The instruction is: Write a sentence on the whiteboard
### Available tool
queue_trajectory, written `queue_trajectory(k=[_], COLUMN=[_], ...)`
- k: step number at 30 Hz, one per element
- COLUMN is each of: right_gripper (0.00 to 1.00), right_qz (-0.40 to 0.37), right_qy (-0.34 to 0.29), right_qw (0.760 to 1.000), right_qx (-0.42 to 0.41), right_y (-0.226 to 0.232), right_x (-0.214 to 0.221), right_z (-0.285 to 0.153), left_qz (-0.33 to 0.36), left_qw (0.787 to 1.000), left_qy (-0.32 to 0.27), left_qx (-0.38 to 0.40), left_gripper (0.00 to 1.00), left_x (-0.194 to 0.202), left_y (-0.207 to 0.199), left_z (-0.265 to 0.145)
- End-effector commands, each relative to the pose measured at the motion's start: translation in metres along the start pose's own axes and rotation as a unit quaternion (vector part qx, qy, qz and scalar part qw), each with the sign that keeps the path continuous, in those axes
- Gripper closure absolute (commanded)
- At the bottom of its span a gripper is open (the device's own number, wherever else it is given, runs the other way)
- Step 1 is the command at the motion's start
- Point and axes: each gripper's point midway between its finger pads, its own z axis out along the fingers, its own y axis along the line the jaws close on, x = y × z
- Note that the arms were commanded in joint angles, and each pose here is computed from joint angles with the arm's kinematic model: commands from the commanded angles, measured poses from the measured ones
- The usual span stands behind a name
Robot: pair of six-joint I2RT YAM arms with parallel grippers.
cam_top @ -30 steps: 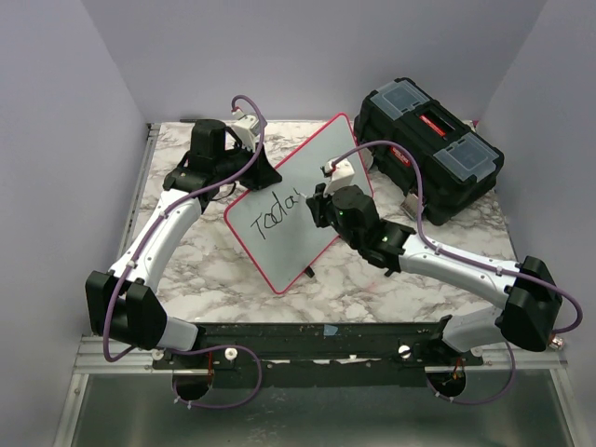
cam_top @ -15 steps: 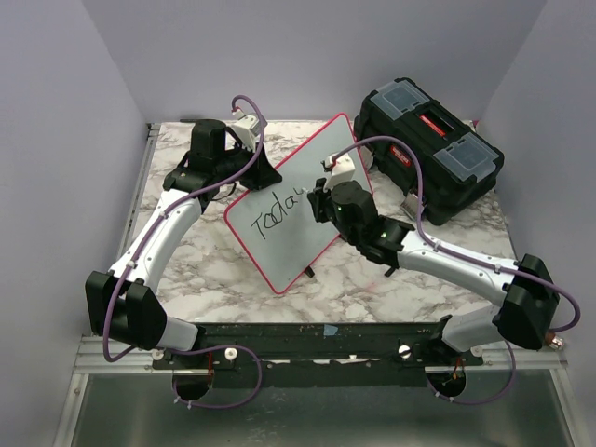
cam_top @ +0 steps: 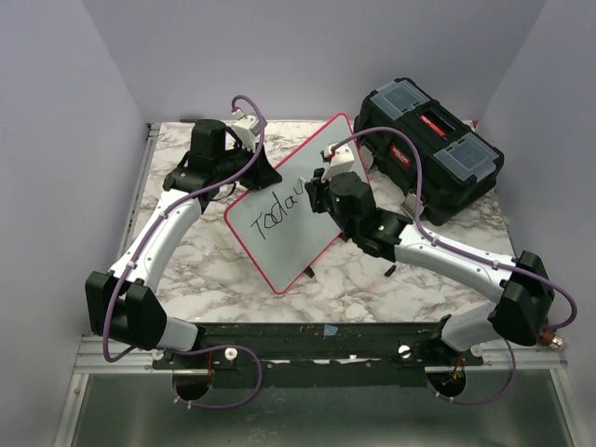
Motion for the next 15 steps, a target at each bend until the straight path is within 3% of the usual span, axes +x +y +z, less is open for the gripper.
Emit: queue_trajectory(k=[1,15], right_gripper=[0.99,0.99], right_qz=[0.006,0.011], right_qy=[-0.003,0.022], right_qw=[1.000,1.000], right_qx=[0.005,-0.001], right_y=[0.001,-0.004], right_x=[-0.005,0.021], right_z=[0.006,-0.003], left_qz=[0.042,0.043], left_qw=[0.999,0.999], left_qy=[0.012,0.011], left_qx=[0.007,0.009], left_gripper=[1.00,1.00], left_x=[0.010,0.008], left_y=[-0.005,-0.006], left_z=[0.003,0.002])
